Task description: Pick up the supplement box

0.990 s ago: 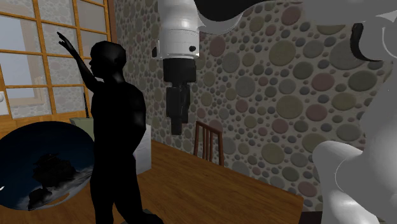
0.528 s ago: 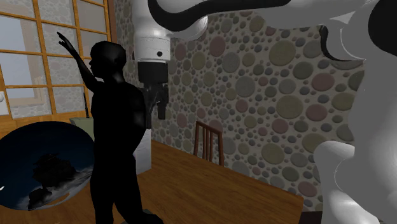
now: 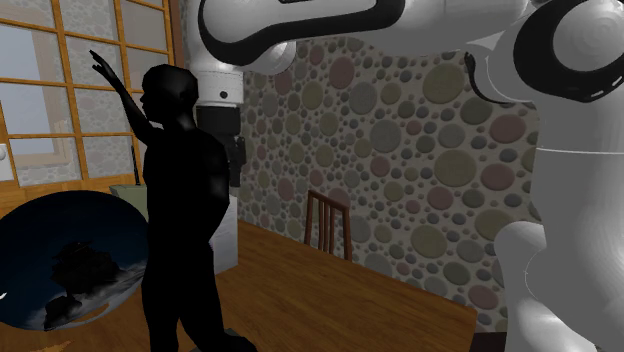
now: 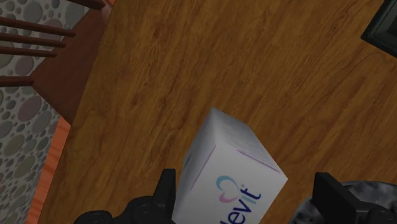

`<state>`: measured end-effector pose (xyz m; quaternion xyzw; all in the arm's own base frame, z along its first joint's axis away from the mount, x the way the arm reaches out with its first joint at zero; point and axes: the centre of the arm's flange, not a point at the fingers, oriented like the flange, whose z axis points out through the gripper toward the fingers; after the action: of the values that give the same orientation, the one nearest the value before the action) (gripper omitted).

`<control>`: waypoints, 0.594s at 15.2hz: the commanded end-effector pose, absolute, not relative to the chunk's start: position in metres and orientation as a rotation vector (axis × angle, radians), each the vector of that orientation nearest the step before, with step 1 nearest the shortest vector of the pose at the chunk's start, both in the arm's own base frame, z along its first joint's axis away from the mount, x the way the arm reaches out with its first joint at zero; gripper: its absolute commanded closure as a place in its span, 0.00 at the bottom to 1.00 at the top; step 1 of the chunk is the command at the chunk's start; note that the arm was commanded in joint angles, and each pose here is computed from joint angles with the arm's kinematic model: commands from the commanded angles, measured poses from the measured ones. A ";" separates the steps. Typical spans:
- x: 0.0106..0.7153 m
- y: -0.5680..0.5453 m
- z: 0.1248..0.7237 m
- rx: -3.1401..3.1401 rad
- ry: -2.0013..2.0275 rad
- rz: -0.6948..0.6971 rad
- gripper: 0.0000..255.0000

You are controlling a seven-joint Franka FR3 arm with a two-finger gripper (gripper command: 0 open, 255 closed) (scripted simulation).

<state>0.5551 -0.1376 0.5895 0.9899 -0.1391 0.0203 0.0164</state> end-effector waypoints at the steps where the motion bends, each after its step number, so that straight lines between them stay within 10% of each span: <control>1: 0.555 -0.138 0.579 3.077 -0.434 0.064 0.00; 6: 0.555 -0.138 0.560 3.077 -0.434 0.064 0.00; 7: 0.556 -0.138 0.560 3.077 -0.434 0.064 1.00; 9: 0.556 -0.139 0.560 3.077 -0.434 0.064 1.00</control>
<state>0.5557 -0.1384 0.5602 0.9899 -0.1395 0.0207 0.0165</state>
